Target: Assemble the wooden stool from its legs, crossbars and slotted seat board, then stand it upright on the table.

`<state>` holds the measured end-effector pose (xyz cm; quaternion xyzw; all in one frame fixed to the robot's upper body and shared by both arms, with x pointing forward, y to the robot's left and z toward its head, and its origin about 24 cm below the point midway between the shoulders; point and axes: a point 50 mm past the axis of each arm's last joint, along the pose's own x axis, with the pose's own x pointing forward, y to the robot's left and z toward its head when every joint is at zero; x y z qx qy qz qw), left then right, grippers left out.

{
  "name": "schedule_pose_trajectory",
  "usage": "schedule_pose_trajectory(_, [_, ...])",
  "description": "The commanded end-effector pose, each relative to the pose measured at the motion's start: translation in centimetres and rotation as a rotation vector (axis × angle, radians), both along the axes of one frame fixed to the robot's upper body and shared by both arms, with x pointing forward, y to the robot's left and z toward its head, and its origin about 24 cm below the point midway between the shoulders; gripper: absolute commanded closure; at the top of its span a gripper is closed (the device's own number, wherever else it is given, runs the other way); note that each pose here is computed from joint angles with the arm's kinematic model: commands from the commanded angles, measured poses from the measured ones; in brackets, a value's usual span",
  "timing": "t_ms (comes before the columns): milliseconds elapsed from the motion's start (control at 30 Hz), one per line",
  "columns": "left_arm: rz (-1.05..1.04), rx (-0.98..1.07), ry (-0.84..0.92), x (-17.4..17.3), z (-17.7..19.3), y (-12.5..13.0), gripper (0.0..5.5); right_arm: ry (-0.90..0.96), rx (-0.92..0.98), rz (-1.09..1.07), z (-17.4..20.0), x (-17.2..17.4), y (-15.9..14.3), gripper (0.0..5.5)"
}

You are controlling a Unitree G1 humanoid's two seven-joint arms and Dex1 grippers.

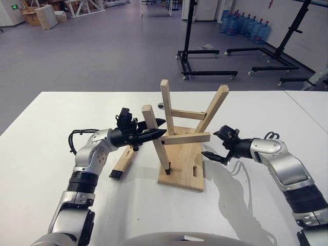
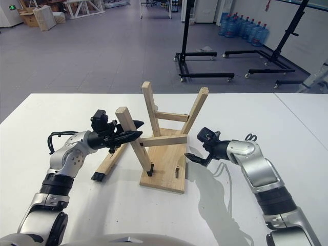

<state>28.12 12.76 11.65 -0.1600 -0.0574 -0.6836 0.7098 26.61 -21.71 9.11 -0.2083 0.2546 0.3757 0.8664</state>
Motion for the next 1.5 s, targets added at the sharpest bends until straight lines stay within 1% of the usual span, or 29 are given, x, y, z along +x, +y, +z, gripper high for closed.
schedule_pose_trajectory(33, [0.002,0.081,-0.040,0.2,-0.3,-0.4,3.45,-0.002,0.000,0.005,0.1,0.2,0.3,0.10])
schedule_pose_trajectory(267, [-0.007,0.080,-0.066,0.1,0.3,-0.5,3.45,0.000,0.003,0.005,0.0,0.2,0.5,0.10])
schedule_pose_trajectory(633, [-0.026,0.157,-0.111,-0.1,-0.6,-0.5,3.45,0.006,0.009,0.018,-0.3,0.1,1.0,0.10])
schedule_pose_trajectory(800, [-0.050,0.227,-0.137,-0.9,-1.5,-0.7,3.45,0.008,0.013,0.019,-0.4,-0.1,1.1,0.10])
schedule_pose_trajectory(933, [-0.070,0.343,-0.212,-1.9,-2.2,-1.2,3.45,0.013,0.013,0.014,-0.6,-0.2,1.1,0.10])
schedule_pose_trajectory(1000, [-0.073,0.370,-0.221,-2.3,-2.4,-1.5,3.45,0.015,0.010,0.014,-0.7,-0.1,1.1,0.10])
schedule_pose_trajectory(1067, [-0.083,0.383,-0.199,-2.7,-2.8,-1.9,3.45,0.016,0.012,0.007,-0.7,-0.3,1.1,0.10])
schedule_pose_trajectory(1200, [-0.110,0.415,-0.070,-3.2,-4.1,-2.4,3.45,0.015,0.020,0.002,-0.7,-0.4,1.2,0.10])
schedule_pose_trajectory(1333, [-0.200,0.527,-0.038,-4.2,-5.5,-2.5,3.45,0.014,0.026,-0.002,-0.8,-0.4,1.3,0.10])
schedule_pose_trajectory(1500, [-0.263,0.640,-0.052,-4.9,-7.0,-2.6,3.45,0.009,0.026,-0.018,-0.8,-0.4,1.0,0.10])
